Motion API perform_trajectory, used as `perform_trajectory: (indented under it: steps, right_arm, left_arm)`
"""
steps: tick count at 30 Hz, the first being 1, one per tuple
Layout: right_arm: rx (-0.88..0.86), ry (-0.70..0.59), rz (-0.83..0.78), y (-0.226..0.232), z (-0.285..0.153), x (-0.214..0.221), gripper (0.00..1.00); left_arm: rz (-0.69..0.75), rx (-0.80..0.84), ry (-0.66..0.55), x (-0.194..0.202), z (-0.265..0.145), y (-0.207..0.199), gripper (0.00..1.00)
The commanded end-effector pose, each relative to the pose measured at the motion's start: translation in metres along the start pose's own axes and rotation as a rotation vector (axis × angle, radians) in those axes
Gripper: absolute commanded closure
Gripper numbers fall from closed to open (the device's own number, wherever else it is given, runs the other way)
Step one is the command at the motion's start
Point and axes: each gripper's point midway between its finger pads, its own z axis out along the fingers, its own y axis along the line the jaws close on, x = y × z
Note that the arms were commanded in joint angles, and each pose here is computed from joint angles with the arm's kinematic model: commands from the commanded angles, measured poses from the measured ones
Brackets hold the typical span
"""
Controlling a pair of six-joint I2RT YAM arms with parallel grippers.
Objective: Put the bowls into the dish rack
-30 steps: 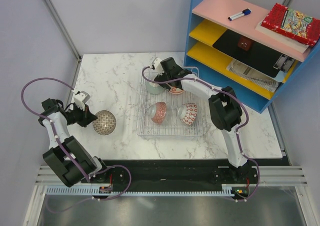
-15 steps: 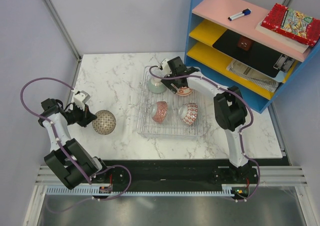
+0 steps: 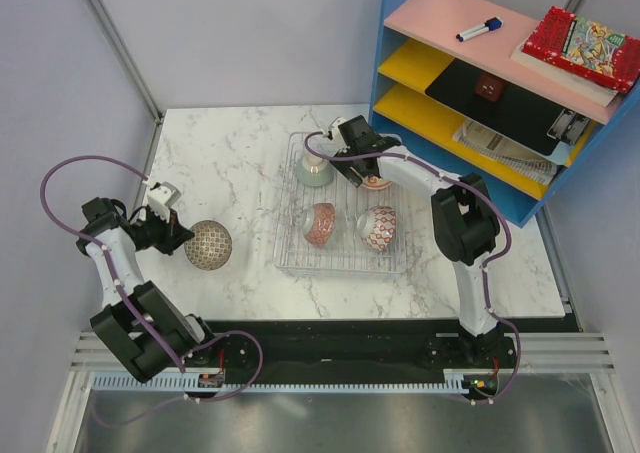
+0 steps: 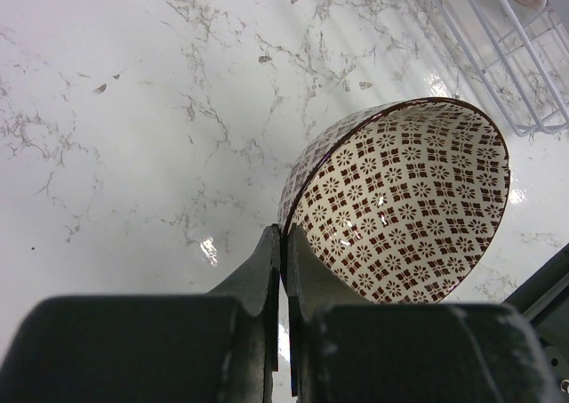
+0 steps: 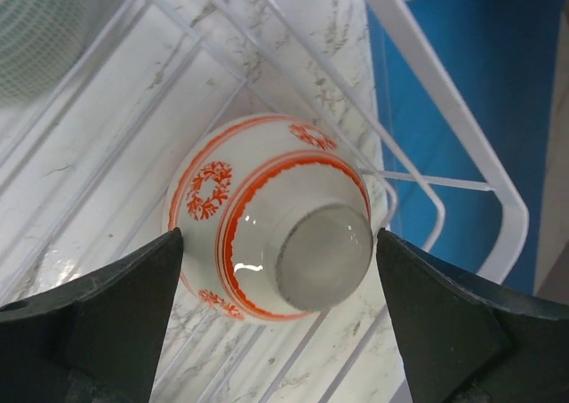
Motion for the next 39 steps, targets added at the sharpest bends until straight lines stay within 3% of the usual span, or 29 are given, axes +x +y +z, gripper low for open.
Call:
perform_trajectory:
  steps: [1, 11, 22, 29, 39]
  right_arm:
    - [0.158, -0.029, 0.013, -0.039, -0.016, -0.012, 0.04]
    - [0.164, -0.09, 0.025, -0.047, -0.021, -0.031, 0.03]
    - [-0.037, -0.332, 0.195, -0.044, -0.109, -0.083, 0.03]
    - [-0.478, -0.489, 0.293, 0.016, -0.168, -0.102, 0.03]
    - [-1.023, -0.524, 0.5, 0.056, -0.214, -0.11, 0.03]
  left_arm:
    - [0.003, 0.031, -0.07, -0.017, -0.001, -0.012, 0.98]
    - [0.031, 0.035, -0.089, -0.028, -0.003, -0.022, 0.98]
    - [0.073, 0.149, -0.15, -0.078, 0.003, -0.045, 0.98]
    - [0.165, 0.27, -0.191, -0.145, 0.026, -0.074, 0.98]
    - [0.197, 0.377, -0.237, -0.238, 0.071, -0.087, 0.98]
